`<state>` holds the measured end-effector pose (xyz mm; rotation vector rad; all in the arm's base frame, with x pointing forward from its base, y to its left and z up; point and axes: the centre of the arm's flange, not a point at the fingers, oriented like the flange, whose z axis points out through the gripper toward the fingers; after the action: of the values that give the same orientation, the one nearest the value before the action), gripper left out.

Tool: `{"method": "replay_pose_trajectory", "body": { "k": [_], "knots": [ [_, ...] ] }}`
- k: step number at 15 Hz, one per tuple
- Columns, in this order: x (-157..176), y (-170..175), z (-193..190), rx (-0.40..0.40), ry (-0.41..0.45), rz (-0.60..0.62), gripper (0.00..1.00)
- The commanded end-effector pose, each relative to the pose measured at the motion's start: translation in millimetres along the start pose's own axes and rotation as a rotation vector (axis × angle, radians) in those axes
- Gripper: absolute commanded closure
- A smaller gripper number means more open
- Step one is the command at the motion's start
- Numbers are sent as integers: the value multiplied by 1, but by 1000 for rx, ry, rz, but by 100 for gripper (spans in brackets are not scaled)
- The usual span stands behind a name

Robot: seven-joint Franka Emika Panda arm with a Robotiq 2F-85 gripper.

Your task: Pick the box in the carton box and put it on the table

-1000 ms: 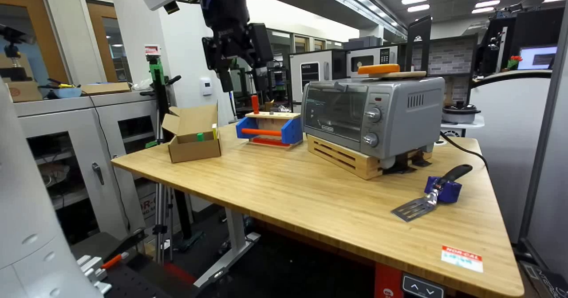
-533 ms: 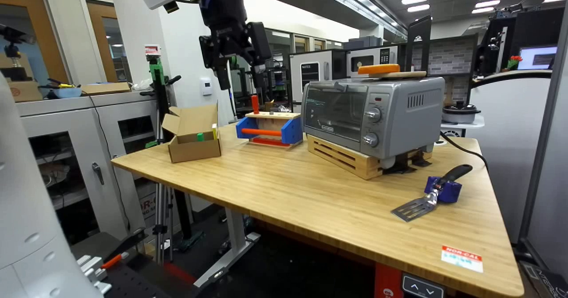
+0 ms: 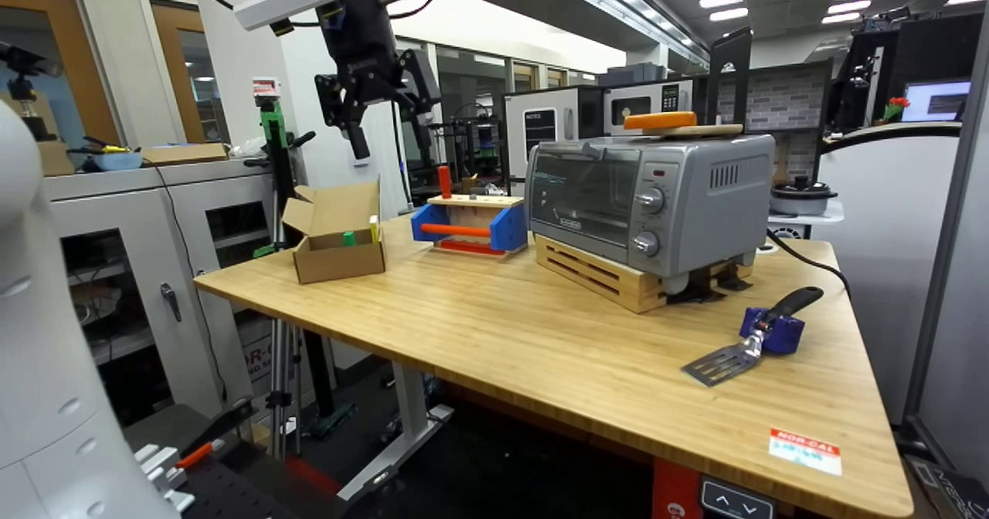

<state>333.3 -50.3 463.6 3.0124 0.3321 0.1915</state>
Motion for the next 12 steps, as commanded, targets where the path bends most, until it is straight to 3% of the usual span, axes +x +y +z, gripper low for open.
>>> {"method": "replay_pose_trajectory", "body": {
  "k": [1,4,5,12],
  "knots": [
    [27,-15,11,-33,-19,-110,0],
    [40,-32,13,34,8,-172,0],
    [27,-34,14,5,-8,-130,0],
    [28,-35,15,8,-10,-133,0]
  ]
}}
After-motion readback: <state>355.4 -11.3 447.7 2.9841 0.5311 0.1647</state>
